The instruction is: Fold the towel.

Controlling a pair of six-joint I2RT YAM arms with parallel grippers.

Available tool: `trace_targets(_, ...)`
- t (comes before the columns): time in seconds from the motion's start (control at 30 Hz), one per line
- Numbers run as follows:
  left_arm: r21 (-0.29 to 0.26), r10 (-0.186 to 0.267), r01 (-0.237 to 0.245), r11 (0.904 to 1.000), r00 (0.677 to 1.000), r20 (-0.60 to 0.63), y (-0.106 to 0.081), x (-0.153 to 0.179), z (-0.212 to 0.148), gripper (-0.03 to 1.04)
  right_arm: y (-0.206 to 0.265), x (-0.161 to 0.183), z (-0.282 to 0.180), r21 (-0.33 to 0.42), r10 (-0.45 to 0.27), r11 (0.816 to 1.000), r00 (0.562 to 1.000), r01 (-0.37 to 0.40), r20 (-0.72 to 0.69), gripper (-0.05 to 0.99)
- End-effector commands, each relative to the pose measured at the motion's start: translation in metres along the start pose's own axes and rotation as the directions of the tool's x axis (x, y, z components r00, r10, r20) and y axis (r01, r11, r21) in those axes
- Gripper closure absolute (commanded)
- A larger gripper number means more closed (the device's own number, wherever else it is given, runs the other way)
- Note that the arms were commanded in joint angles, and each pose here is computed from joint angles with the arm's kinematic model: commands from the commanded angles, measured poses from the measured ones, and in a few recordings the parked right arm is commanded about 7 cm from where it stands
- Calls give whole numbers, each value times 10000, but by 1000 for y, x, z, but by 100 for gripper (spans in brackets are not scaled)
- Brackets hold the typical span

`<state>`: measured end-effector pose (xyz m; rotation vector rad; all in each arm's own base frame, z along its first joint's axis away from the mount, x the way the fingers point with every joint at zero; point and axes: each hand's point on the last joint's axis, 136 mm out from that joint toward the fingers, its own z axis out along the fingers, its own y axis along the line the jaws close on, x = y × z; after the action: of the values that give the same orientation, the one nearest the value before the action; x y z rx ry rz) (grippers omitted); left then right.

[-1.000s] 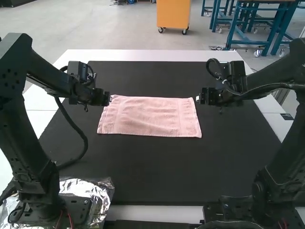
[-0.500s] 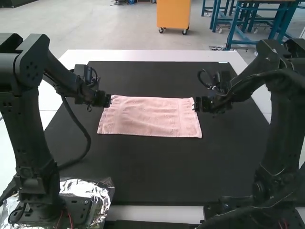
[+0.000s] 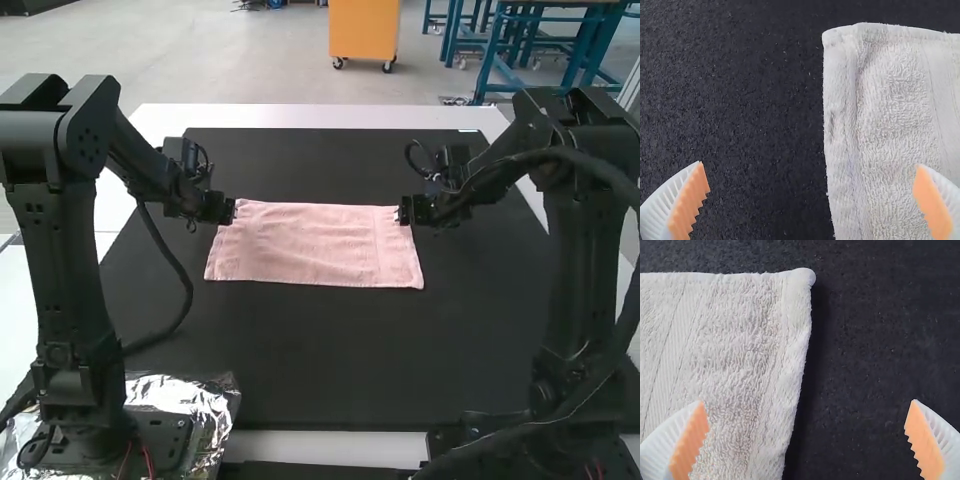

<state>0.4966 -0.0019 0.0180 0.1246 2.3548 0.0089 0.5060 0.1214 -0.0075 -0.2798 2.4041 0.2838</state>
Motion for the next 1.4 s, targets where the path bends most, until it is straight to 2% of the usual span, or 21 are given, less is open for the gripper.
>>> trace_targets(0.0, -158, 191, -187, 9997, 9995, 255, 6, -12, 4, 5, 11, -14, 1, -130, -340, 9993, 9992, 343, 232, 3)
trace_targets(0.5, -74, 249, -251, 9997, 9993, -277, 3, 5, 24, 8, 15, 15, 17, 189, -1196, 9925, 9914, 1208, -533, 3)
trace_targets(0.6, -43, 213, -215, 9998, 9989, -412, 2, 10, 26, 17, 17, 22, 19, 139, -1212, 9924, 9901, 1225, -715, 4)
trace_targets(0.67, -31, 225, -227, 9997, 9985, -503, 2, 14, 27, 21, 16, 25, 19, 148, -1162, 9929, 9902, 1176, -775, 10)
trace_targets(0.7, -22, 223, -224, 9997, 9981, -579, 2, 17, 28, 26, 16, 27, 19, 132, -1125, 9934, 9903, 1140, -818, 15)
trace_targets(0.73, -1, 221, -222, 9998, 9978, -622, 1, 18, 29, 33, 16, 29, 19, 59, -1095, 9939, 9903, 1104, -856, 26)
trace_targets(0.77, 111, 185, -178, 9998, 9976, -669, 1, 21, 30, 45, 17, 32, 19, -71, -1077, 9942, 9902, 1075, -891, 43)
trace_targets(0.83, 714, 131, -80, 9974, 9973, -719, -10, 24, 30, 83, 21, 34, 19, -387, -1068, 9938, 9905, 1038, -865, 89)
trace_targets(0.87, 851, 99, -36, 9964, 9972, -736, -12, 25, 31, 99, 22, 35, 19, -489, -1042, 9938, 9907, 1002, -870, 95)
trace_targets(0.97, 1324, 44, 57, 9912, 9971, -763, -21, 27, 30, 98, 20, 38, 18, -593, -972, 9940, 9910, 920, -915, 95)
trace_targets(1.07, 1556, 44, 57, 9878, 9979, -644, -24, 21, 28, 98, 18, 35, 16, -628, -905, 9944, 9923, 853, -844, 96)
trace_targets(1.23, 1858, 11, 44, 9826, 9996, -299, -30, 3, 15, 98, 25, 10, 3, -773, -933, 9929, 9952, 908, -294, 96)
trace_targets(1.37, 1969, -261, 239, 9801, 9996, 87, -31, -18, 1, 98, 30, -11, -11, -852, -865, 9925, 9962, 871, 109, 96)
